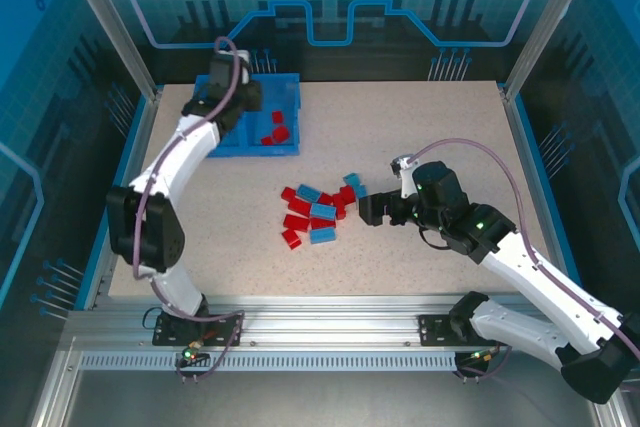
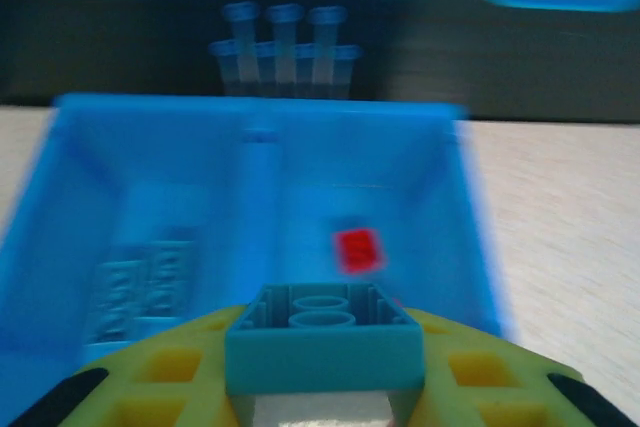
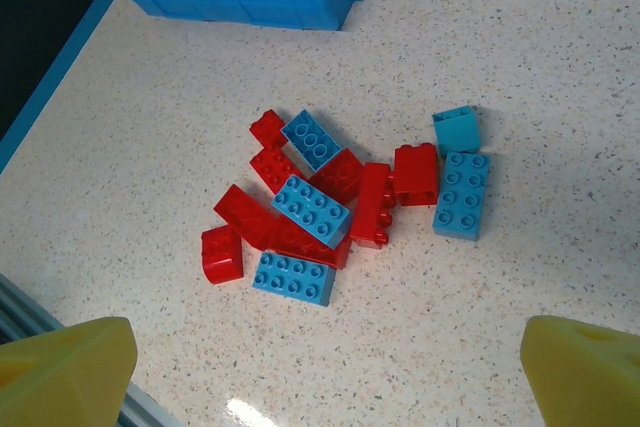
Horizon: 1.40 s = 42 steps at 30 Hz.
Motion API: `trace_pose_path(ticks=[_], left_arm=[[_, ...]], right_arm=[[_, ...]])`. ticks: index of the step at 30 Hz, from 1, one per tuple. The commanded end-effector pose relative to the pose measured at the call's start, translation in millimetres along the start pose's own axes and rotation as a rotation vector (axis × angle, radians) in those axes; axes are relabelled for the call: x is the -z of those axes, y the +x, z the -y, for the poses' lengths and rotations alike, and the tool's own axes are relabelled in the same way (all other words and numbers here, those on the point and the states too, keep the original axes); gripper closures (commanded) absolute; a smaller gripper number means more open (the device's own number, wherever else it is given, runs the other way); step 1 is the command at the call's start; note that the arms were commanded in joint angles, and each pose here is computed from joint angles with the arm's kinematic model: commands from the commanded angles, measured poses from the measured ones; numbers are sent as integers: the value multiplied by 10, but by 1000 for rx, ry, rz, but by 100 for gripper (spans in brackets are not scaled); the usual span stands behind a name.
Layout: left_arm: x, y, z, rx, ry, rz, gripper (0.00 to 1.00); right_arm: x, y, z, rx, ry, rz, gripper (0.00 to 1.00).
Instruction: Sort the legos into containers by color
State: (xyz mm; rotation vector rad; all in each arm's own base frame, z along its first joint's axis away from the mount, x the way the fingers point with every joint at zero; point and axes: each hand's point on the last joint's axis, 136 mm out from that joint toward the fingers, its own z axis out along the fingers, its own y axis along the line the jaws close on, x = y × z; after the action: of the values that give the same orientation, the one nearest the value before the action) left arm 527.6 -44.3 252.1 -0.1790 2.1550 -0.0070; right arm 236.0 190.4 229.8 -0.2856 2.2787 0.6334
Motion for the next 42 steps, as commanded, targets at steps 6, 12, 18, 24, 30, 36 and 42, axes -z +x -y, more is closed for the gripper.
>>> trace_pose_path(ticks=[6,12,18,24,30,36,42], left_arm=[[-878,439,-886,166,-241,-243,67],[-1050,519,-825,176,-160,-283,49],[-720,295,-773,218,-125,-228,41],[138,-62,-460,365,80,-68,43],[1289,116,414,230,419,16,43],[2475,604,976,-162,670,103,39],[3157,1236,974,-583,893,174,18]], right_arm=[[221,-120,30,-20,16,56,0],[295,-120,51,-39,24,72,0],[239,-119,16,-53,4,68,0],[100,-112,31,-56,17,43,0],[-166,-93,-21,-43,11,-35,1],[-654,29,-81,-23,29,-215,10],[-1245,76,207,13,220,-345,35]])
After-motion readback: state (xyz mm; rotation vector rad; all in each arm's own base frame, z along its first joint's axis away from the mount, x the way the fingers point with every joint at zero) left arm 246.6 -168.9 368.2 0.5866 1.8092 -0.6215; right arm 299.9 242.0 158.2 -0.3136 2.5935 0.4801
